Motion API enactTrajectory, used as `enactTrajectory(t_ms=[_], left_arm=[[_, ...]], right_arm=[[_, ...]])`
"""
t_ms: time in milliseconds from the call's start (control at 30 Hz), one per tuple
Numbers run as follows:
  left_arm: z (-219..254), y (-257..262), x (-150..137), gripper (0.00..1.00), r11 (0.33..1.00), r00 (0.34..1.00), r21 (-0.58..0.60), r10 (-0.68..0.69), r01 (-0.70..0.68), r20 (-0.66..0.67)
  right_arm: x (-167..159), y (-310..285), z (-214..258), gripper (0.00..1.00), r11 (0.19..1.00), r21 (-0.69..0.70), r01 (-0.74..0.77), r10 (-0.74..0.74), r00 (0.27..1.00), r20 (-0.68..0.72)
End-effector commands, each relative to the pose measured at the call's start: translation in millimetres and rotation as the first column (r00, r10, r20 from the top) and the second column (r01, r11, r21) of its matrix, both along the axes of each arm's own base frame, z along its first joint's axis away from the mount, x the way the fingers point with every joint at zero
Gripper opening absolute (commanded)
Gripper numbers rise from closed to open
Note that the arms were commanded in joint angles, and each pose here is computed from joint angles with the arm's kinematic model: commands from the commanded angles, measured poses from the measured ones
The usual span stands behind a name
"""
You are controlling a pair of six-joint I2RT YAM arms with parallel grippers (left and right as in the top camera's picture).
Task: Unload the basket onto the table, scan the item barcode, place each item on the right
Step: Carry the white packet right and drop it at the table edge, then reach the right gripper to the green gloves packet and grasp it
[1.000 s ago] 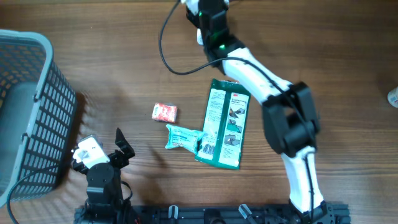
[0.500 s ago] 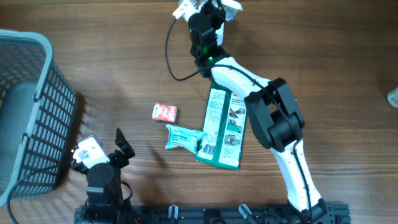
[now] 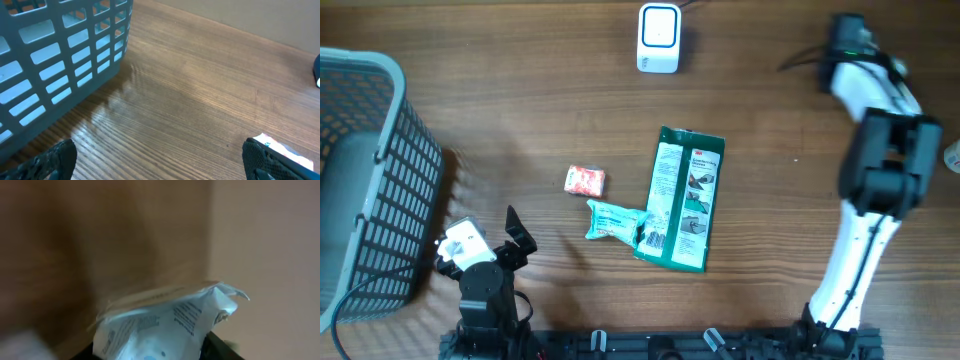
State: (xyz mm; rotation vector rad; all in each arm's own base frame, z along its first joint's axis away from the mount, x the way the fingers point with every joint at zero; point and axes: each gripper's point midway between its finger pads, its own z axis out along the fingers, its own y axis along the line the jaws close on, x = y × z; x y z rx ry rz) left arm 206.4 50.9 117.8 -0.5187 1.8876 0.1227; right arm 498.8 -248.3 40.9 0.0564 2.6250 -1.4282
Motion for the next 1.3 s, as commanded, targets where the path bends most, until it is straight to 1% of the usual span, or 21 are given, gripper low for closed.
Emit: enactTrajectory(t_ms=[0,33,67,100,133,200,267,333,400,467,500,533,567,600,633,667,767,833,1000,1133,1267], left_arm=[[-1.9,-2.2,0.9,1.0,1.0,1.0,0.014,-0.019,0.019,-0.006],[-1.9,-2.2,0.9,1.0,1.0,1.0,0.014,-0.019,0.019,-0.006],[-1.9,-2.2,0.9,1.0,1.0,1.0,0.014,-0.019,0.019,-0.006],[-1.9,-2.2,0.9,1.0,1.0,1.0,0.014,-0.019,0.019,-0.006],[-1.9,-2.2,0.9,1.0,1.0,1.0,0.014,-0.019,0.019,-0.006],[-1.9,-2.2,0.9,1.0,1.0,1.0,0.014,-0.019,0.019,-0.006],[-1.9,-2.2,0.9,1.0,1.0,1.0,0.014,-0.019,0.019,-0.006],[-1.9,-2.2,0.9,1.0,1.0,1.0,0.014,-0.019,0.019,-0.006],[-1.9,-2.2,0.9,1.0,1.0,1.0,0.014,-0.019,0.019,-0.006],[-1.9,-2.2,0.9,1.0,1.0,1.0,0.014,-0.019,0.019,-0.006],[-1.9,-2.2,0.9,1.0,1.0,1.0,0.014,-0.019,0.019,-0.006],[-1.9,-2.2,0.9,1.0,1.0,1.0,0.014,-0.019,0.019,-0.006],[-1.9,-2.2,0.9,1.0,1.0,1.0,0.014,-0.019,0.019,-0.006],[-1.9,-2.2,0.9,1.0,1.0,1.0,0.014,-0.019,0.019,-0.006],[-1.9,-2.2,0.9,1.0,1.0,1.0,0.014,-0.019,0.019,-0.006],[-1.9,-2.2,0.9,1.0,1.0,1.0,0.014,-0.019,0.019,-0.006],[-1.9,-2.2,0.9,1.0,1.0,1.0,0.014,-0.019,0.019,-0.006],[-1.9,-2.2,0.9,1.0,1.0,1.0,0.014,-0.019,0.019,-0.006],[-1.9,-2.2,0.9,1.0,1.0,1.0,0.014,-0.019,0.019,-0.006],[-1.9,-2.2,0.9,1.0,1.0,1.0,0.014,-0.019,0.019,-0.006],[-1.9,-2.2,0.9,1.0,1.0,1.0,0.014,-0.019,0.019,-0.006]], right_arm=[[-10.6,-23.4,-19.0,0.45,0.968,0.221,0.117,-0.161,0.968,0.193],[-15.3,-31.2,-19.9,0.47,0.965,0.227,0.131,-0.177,0.965,0.193],[-22.3,-43.1,-19.9,0.53,0.961,0.228,0.155,-0.201,0.96,0.194],[-26.8,-53.2,-18.5,0.88,0.959,0.226,0.173,-0.22,0.954,0.202],[-27.2,-59.5,-12.8,1.0,0.958,0.223,0.182,-0.232,0.946,0.225],[-16.9,-59.7,11.1,1.0,0.951,0.253,0.177,-0.254,0.914,0.316],[8.1,-35.3,38.2,1.0,0.921,0.384,0.071,-0.239,0.881,0.409],[39.0,22.1,76.8,1.0,0.789,0.602,-0.12,-0.261,0.822,0.506],[52.9,80.8,105.7,1.0,0.598,0.752,-0.278,-0.295,0.797,0.528],[52.2,169.7,142.8,1.0,0.264,0.859,-0.438,-0.275,0.82,0.503],[45.2,202.1,154.2,1.0,0.144,0.88,-0.452,-0.26,0.841,0.474],[36.6,229.0,159.5,1.0,0.058,0.897,-0.438,-0.241,0.866,0.438],[26.9,251.3,158.9,1.0,0.007,0.917,-0.399,-0.224,0.893,0.391],[15.7,273.2,150.3,1.0,-0.004,0.944,-0.329,-0.211,0.924,0.321],[5.6,288.3,140.3,1.0,0.011,0.965,-0.263,-0.204,0.944,0.259],[-10.3,307.4,119.5,1.0,0.059,0.985,-0.164,-0.191,0.966,0.172],[-51.6,339.3,80.5,1.0,0.176,0.984,0.028,-0.163,0.987,0.001],[-76.6,363.0,58.9,1.0,0.218,0.971,0.1,-0.12,0.99,-0.075],[-127.8,409.2,4.6,1.0,0.251,0.945,0.208,-0.053,0.978,-0.201],[-160.0,419.5,-29.7,1.0,0.277,0.927,0.254,-0.021,0.966,-0.258],[-180.3,420.9,-50.2,1.0,0.326,0.909,0.261,0.006,0.96,-0.278]])
